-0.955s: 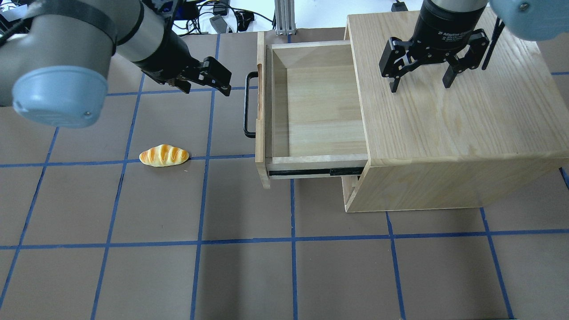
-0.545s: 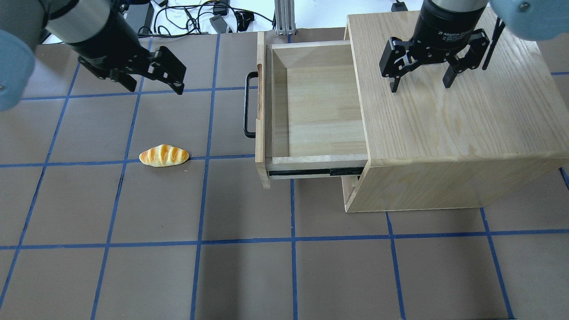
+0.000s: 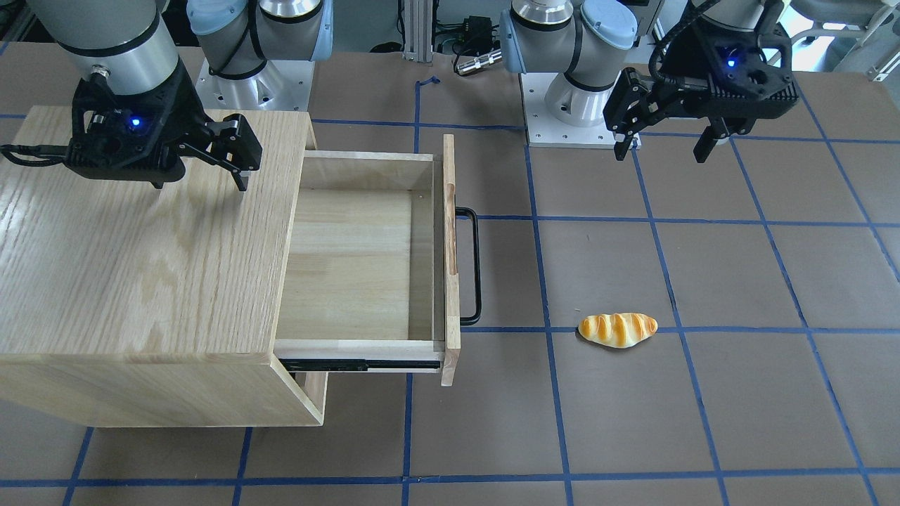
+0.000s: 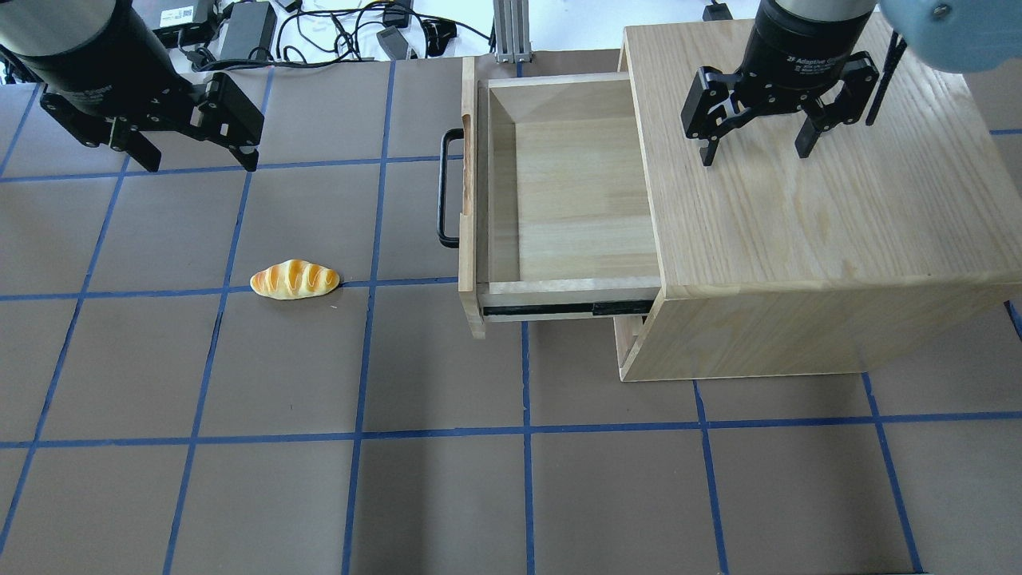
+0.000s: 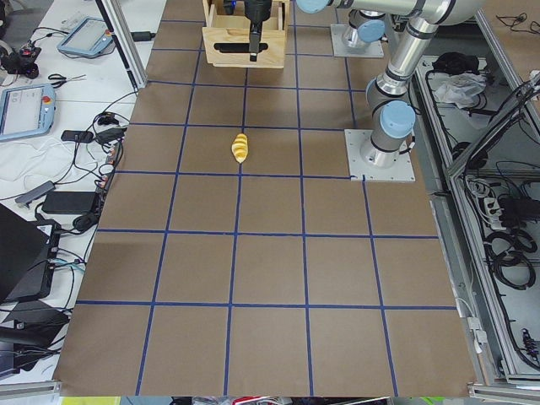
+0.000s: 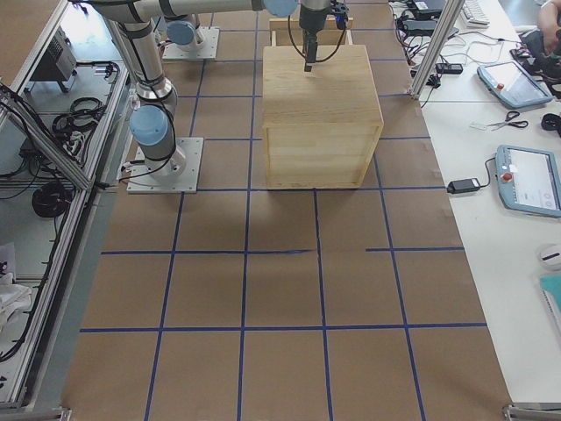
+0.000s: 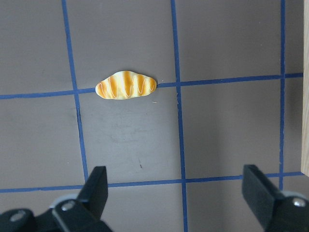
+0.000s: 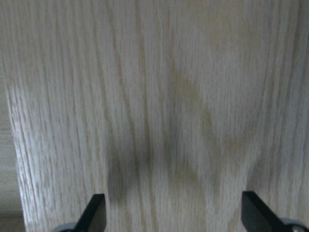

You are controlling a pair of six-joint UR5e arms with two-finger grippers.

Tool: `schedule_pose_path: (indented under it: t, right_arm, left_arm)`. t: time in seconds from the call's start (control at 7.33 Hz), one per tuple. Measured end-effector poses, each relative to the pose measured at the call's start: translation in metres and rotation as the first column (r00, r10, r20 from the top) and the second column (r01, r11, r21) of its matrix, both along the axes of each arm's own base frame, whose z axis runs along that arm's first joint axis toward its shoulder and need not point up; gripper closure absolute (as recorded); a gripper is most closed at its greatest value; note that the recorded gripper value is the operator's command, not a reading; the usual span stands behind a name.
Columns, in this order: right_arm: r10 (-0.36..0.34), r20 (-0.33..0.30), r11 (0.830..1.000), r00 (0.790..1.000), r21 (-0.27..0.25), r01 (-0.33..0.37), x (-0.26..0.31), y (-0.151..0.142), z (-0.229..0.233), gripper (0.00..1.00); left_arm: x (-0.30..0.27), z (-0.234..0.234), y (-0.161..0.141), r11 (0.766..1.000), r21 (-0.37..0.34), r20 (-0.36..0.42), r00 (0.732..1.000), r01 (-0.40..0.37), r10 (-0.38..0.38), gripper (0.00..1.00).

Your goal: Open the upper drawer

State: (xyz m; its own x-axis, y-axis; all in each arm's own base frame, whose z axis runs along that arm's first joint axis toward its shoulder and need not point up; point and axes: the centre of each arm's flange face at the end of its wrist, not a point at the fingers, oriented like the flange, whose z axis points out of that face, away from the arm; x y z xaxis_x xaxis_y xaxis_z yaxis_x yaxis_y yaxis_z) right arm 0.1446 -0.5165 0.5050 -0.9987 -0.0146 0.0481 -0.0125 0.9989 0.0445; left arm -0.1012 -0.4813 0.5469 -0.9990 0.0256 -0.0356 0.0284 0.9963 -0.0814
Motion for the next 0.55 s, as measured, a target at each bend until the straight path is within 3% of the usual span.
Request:
schedule_pose_path:
  t: [0.55]
  right_arm:
    - [-0.001, 0.0, 1.0, 1.0, 0.0, 0.001, 0.0, 0.0, 0.0, 0.0]
  left_arm:
    - [-0.016, -0.006, -0.003, 0.998, 0.005, -0.016, 0.998, -0.068, 0.068, 0.0]
